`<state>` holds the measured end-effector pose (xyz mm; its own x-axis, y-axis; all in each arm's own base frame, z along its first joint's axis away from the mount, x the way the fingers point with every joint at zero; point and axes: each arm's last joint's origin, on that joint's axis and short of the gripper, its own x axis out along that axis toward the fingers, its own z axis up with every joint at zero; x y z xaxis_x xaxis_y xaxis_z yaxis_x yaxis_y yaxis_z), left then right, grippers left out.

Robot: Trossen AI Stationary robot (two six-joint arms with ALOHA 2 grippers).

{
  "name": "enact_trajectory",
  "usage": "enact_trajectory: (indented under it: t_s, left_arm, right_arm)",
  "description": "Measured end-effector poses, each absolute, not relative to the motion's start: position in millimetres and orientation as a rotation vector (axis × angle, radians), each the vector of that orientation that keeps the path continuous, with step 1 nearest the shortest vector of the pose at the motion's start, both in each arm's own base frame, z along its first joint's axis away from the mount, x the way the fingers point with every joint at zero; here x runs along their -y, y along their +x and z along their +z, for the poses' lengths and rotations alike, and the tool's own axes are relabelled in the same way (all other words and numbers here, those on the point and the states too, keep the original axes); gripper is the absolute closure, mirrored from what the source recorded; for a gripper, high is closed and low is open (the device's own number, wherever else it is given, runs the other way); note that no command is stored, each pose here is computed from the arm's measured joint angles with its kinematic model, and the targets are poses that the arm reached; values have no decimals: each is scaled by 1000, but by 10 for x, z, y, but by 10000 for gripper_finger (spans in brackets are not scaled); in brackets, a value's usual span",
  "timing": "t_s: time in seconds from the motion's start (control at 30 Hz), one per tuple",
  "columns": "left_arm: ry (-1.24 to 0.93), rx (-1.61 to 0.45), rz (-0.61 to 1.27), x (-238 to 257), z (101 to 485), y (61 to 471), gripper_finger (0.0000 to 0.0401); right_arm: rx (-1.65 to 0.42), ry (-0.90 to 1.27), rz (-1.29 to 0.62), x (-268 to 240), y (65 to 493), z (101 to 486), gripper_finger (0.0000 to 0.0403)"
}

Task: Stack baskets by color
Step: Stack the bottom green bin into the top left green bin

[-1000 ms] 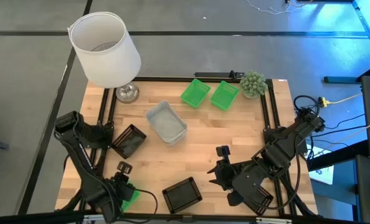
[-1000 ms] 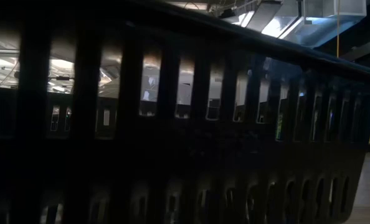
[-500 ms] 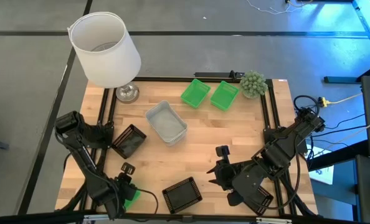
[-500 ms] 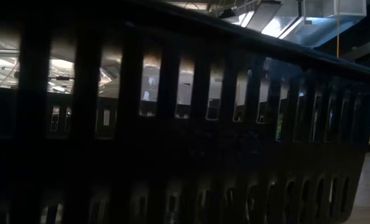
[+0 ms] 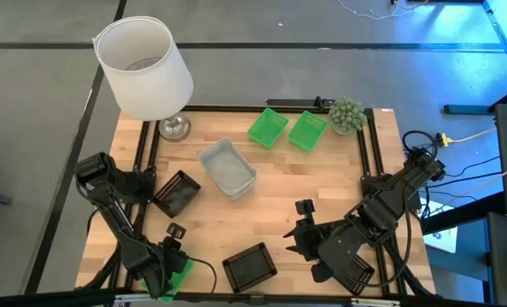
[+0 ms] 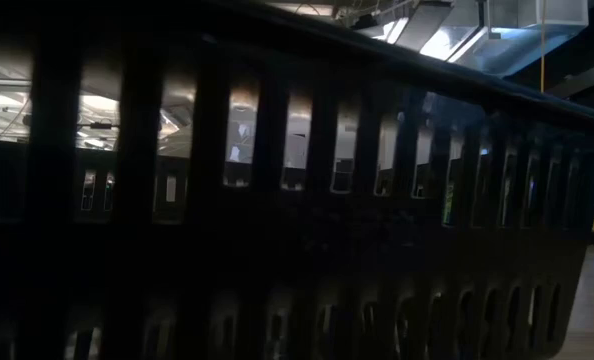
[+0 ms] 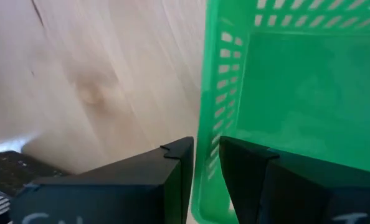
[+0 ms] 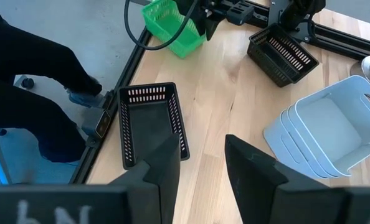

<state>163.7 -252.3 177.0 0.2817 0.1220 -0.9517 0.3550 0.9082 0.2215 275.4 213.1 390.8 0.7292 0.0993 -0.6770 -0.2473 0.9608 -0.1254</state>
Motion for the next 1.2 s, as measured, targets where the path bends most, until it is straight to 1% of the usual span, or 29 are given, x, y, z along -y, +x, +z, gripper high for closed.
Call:
enact_trajectory:
  t_s: [0.17,0.33,0.37,0.53,0.63,0.8,0.93,1.1,1.2]
  left_arm:
    - [429,-1267,-121,2480,1773,1701,339]
    - [414,-1261,-80,2407,1778,1802,388]
    - [410,-1262,-75,2391,1780,1822,393]
    - [385,-1266,-64,2350,1790,1882,397]
    - [359,-1260,-74,2341,1859,1899,398]
    - [324,-1186,-103,2291,2177,1952,399]
    - [309,-1064,-70,2164,2566,2022,400]
    - [388,-906,15,1948,3088,2188,401]
    - [467,-842,73,1816,3378,2297,401]
  right_arm:
    - [-730,-214,192,-2131,2755,3907,276]
    - [-730,-214,192,-2131,2755,3907,276]
    - [-730,-215,192,-2131,2755,3907,276]
    - [-731,-243,202,-2129,2753,3905,276]
    - [-747,-264,203,-2120,2742,3892,276]
    - [-763,-268,197,-2112,2732,3881,276]
    - [-765,-271,176,-2104,2727,3876,276]
    - [-765,-275,159,-2098,2725,3874,276]
    - [-771,-261,101,-2076,2716,3864,276]
